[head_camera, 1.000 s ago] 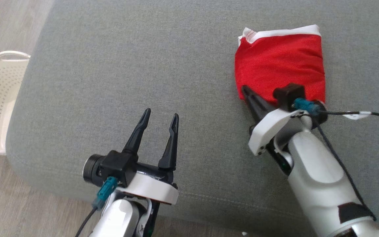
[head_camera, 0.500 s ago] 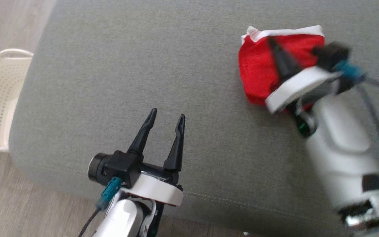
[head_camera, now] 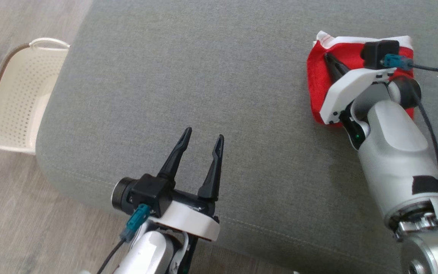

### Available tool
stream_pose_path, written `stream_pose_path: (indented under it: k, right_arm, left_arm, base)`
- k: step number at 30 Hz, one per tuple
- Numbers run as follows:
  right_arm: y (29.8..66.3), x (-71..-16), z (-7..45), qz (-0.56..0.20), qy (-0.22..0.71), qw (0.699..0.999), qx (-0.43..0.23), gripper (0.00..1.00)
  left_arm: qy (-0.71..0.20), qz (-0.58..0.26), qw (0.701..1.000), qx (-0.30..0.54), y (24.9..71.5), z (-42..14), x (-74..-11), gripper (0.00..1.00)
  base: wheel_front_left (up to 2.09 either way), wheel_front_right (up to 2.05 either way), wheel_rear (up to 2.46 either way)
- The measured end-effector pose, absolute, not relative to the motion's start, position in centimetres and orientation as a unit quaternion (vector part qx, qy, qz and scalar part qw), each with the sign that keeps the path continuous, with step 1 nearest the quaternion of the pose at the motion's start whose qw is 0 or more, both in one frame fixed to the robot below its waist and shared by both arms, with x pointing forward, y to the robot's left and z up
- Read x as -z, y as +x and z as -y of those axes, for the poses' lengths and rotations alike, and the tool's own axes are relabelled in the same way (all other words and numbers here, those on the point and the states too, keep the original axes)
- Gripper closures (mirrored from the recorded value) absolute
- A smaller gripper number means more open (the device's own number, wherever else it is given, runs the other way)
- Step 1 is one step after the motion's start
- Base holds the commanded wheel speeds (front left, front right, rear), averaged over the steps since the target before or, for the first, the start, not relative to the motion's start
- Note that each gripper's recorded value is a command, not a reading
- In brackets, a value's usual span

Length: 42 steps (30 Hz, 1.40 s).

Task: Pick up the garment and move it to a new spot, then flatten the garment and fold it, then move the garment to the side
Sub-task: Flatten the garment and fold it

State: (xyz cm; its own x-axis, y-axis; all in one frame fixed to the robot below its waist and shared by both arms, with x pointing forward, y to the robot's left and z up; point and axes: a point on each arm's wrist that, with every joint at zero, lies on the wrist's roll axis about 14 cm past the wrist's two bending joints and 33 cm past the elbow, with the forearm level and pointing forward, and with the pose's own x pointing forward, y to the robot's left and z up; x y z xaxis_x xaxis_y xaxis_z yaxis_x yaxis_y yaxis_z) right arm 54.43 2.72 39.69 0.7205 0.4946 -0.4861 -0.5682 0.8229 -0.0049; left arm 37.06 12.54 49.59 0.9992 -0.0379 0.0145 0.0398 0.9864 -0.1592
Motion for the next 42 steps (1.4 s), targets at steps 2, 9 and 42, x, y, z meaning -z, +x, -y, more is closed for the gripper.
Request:
stream_pose_path:
  k: [2, 9, 42]
  right_arm:
    - [54.5, -39.8, -3.4, -0.235, -0.078, 0.923, -0.293, 1.0]
    - [52.4, -40.7, -7.1, -0.212, -0.064, 0.911, -0.349, 1.0]
    - [42.0, -47.8, 10.8, -0.006, 0.035, 0.988, -0.147, 0.0]
  left_arm:
    - [-0.078, 0.005, 0.997, 0.018, 37.0, -12.6, -49.5, 0.0]
    - [-0.071, 0.007, 0.997, 0.017, 36.8, -12.8, -49.7, 0.0]
    - [-0.048, 0.085, 0.995, 0.036, 37.4, -12.9, -53.8, 0.0]
  base:
    - [0.0, 0.0, 0.0]
    - [0.0, 0.0, 0.0]
    - [0.0, 0.0, 0.0]
